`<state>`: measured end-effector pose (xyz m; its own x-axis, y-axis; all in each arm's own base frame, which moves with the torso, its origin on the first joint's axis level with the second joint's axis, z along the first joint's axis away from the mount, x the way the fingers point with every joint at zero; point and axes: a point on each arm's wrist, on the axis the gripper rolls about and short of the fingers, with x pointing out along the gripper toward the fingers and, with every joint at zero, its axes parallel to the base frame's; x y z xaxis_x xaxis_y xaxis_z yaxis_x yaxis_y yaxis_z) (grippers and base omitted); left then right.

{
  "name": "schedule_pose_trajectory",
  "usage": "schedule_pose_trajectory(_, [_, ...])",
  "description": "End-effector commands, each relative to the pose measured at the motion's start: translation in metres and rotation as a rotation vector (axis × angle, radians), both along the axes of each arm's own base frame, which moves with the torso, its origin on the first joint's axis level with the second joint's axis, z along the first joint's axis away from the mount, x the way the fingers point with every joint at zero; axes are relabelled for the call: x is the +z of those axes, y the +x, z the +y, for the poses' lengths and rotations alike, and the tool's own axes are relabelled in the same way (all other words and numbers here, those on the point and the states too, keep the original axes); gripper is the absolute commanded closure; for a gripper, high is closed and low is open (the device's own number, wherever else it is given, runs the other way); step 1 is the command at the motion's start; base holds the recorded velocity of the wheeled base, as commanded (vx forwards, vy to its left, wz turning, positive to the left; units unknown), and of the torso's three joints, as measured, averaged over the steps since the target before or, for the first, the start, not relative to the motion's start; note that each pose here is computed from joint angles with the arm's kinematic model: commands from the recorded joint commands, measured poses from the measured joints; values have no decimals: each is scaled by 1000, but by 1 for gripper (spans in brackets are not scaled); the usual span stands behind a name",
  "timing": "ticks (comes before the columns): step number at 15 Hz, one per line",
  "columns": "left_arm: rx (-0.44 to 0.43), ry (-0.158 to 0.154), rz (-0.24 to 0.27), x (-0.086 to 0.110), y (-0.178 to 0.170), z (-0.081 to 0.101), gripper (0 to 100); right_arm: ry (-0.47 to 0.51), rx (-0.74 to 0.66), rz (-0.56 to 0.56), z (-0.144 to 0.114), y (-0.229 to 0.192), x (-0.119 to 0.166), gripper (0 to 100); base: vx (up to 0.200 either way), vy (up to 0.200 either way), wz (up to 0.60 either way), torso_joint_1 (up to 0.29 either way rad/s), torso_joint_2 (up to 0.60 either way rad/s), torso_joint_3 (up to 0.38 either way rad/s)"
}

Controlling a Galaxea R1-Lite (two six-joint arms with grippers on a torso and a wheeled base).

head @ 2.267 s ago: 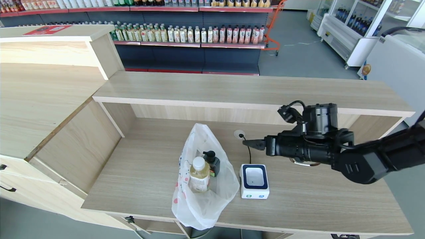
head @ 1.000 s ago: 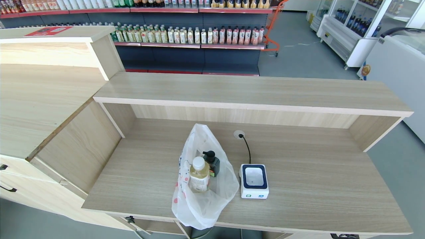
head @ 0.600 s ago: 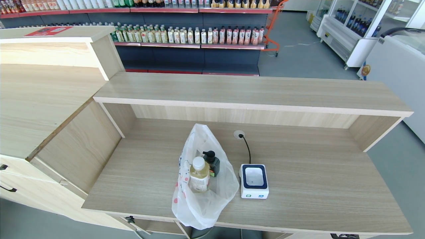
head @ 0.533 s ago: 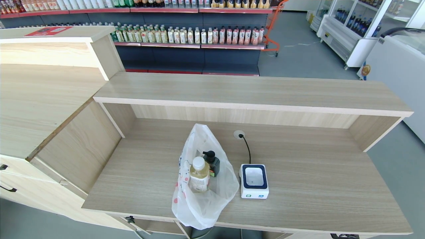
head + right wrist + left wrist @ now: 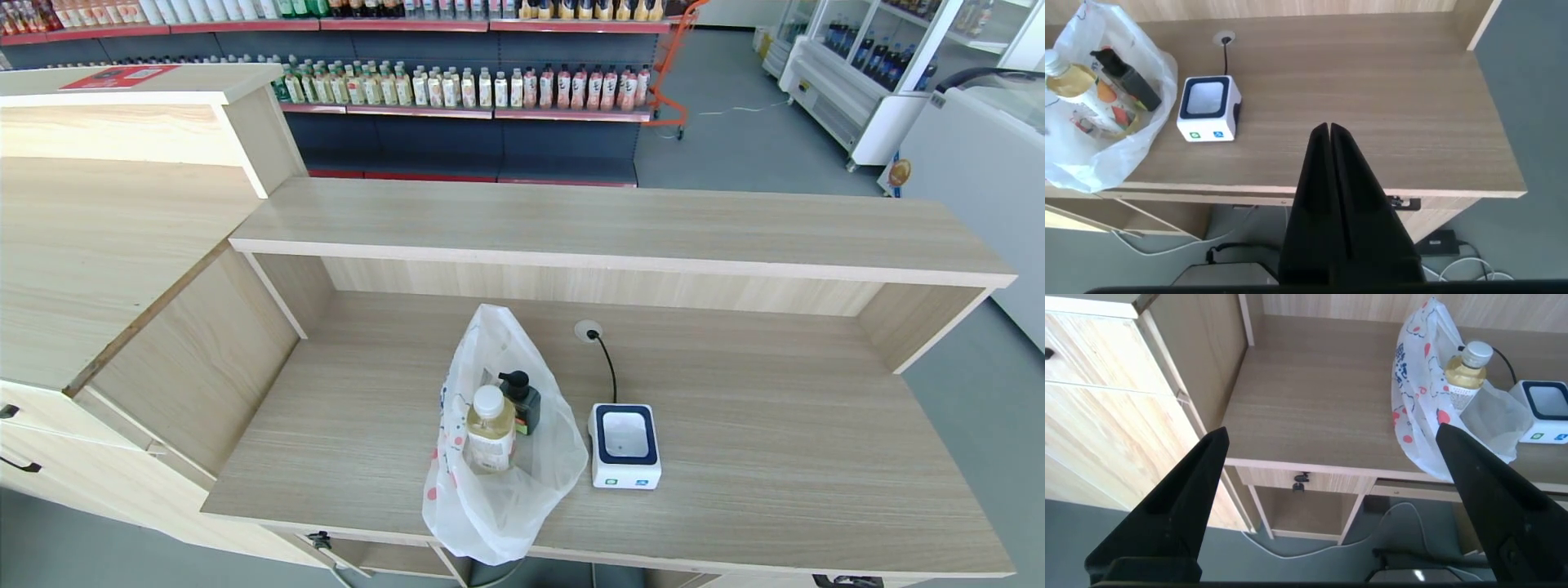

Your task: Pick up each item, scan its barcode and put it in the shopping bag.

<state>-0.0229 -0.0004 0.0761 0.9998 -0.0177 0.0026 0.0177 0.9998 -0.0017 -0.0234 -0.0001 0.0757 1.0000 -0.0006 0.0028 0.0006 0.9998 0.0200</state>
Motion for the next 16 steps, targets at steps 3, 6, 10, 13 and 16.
schedule_pose_trajectory(3, [-1,2,-1,0,0,0,0,0,2,6,0,0,0,100,200,-200,0,4,1,1])
schedule_pose_trajectory(6, [-1,-1,0,0,0,0,0,0,1,6,0,0,0,100,133,-133,0,-2,-2,0])
schedule_pose_trajectory(10, [-1,-3,0,0,0,0,0,0,1,6,0,0,0,100,0,0,0,0,0,0])
schedule_pose_trajectory(13, [-1,-1,0,0,0,0,0,0,1,6,0,0,0,100,0,0,0,0,0,0])
schedule_pose_trajectory(16, [-1,-3,0,0,0,0,0,0,2,6,0,0,0,100,0,0,0,0,0,0])
